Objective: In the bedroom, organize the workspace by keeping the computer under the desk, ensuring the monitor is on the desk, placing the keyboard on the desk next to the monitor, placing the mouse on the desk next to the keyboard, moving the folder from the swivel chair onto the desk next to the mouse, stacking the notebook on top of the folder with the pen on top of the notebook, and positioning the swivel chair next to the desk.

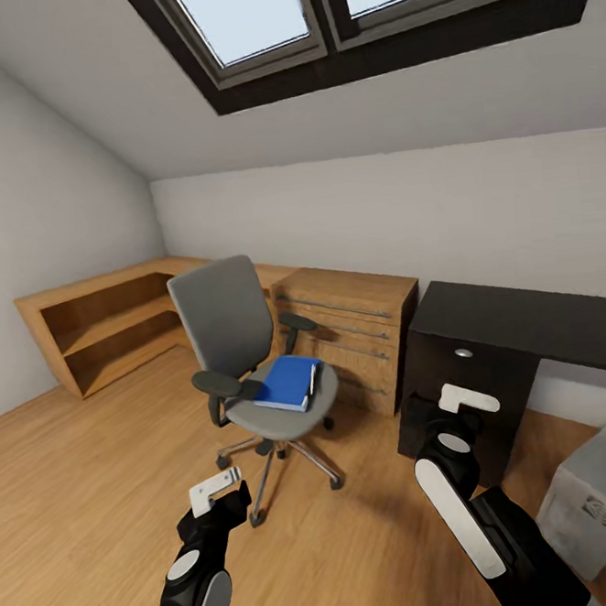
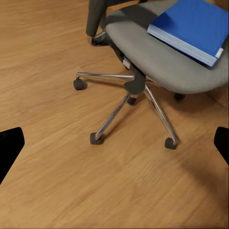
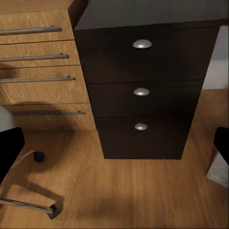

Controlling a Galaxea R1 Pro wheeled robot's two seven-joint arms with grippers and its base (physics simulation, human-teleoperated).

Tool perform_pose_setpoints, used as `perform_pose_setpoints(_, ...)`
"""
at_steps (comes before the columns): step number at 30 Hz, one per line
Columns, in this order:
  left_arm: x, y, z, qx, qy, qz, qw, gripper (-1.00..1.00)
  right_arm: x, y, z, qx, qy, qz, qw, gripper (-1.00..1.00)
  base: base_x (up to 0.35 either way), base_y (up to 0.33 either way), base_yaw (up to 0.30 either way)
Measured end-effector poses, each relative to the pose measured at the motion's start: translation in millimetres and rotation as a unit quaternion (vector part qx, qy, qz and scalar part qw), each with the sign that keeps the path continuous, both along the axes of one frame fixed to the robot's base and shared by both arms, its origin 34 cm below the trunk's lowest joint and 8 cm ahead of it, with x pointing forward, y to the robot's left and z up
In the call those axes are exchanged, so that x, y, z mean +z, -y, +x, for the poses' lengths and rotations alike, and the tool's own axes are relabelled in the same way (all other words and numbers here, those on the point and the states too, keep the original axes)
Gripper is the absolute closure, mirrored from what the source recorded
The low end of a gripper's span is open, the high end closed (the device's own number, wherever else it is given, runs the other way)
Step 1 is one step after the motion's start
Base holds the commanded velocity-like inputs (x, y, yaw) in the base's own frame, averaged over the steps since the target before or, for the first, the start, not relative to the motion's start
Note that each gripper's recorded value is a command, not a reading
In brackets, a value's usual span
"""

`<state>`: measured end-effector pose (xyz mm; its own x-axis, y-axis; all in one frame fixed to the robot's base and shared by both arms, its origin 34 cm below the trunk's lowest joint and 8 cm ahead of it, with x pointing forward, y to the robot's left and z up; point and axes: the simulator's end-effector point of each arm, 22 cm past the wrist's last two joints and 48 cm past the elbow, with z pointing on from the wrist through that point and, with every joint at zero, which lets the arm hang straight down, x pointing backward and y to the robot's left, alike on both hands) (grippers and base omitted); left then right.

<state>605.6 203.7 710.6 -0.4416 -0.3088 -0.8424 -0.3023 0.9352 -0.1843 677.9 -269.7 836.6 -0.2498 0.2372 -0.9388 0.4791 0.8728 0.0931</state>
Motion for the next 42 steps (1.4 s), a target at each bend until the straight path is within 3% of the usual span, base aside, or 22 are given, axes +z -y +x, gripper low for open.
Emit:
perform_pose_setpoints(16,9.1,-0.8,1.2,0.001,0.0,0.002,1.0,-1.0,10.2,0.2,1.4,0.0,0.0,0.0,1.0,-1.0,0.014,0.0,-0.297)
perform_pose_setpoints(42,3.5,6.9,-0.9,-0.008,-0.007,0.006,0.9999,-1.0,10.7,1.2,1.1,-0.001,0.001,-0.003,1.0,-1.0,0.307,0.0,-0.297)
